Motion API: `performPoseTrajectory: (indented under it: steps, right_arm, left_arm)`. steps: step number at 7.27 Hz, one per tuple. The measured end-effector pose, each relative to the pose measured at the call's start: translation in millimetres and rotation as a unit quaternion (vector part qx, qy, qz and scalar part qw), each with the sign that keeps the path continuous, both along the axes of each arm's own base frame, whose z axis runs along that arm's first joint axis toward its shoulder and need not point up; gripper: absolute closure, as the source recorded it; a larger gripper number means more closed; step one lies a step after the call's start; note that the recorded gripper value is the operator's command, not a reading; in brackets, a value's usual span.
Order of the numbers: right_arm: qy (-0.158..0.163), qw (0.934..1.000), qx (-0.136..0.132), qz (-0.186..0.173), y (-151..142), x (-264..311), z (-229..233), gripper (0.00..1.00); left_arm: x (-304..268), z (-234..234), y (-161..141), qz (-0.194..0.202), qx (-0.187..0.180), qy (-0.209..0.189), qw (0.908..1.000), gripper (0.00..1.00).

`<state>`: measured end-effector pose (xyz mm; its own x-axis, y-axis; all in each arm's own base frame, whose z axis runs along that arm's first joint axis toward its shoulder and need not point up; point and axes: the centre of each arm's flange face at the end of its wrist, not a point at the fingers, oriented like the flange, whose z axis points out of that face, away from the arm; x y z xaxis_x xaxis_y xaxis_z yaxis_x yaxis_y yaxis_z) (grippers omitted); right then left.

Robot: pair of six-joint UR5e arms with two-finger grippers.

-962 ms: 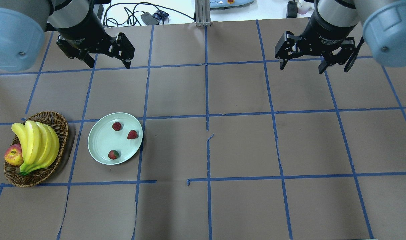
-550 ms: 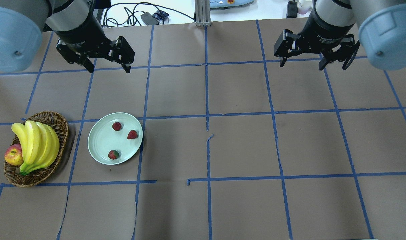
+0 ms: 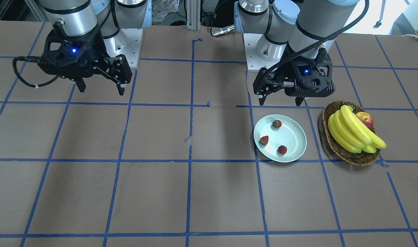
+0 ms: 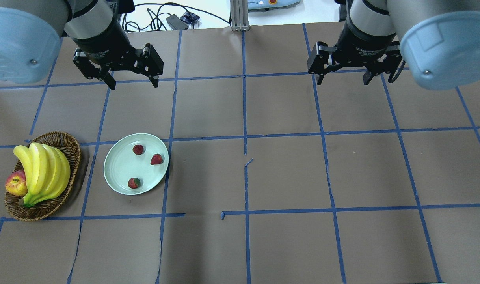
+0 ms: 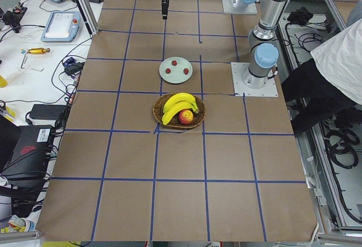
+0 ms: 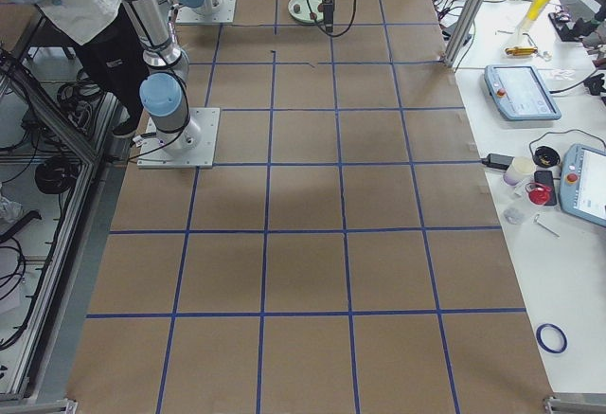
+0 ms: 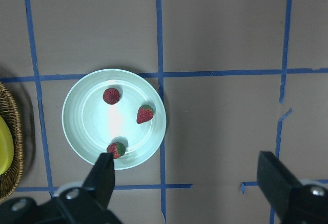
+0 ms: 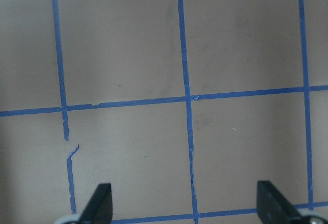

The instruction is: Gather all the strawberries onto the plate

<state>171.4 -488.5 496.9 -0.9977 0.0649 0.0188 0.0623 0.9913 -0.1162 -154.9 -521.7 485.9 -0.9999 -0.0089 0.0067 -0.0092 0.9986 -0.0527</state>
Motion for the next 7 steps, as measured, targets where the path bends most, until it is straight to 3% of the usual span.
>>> performPoseTrajectory:
  steps: [4, 7]
  right_arm:
    - [0.003, 1.0000, 0.001, 0.000, -10.5, 0.0, 7.9, 0.00]
    - [0.002, 0.9999, 0.013, -0.003, -15.7, 0.6, 12.4, 0.00]
  left_arm:
    - [-1.0, 4.6, 7.8, -0.028, 0.054, -0.004, 0.9981, 0.00]
    - [-3.5, -5.4, 10.5, -0.029, 0.057, -0.005, 0.9979, 0.00]
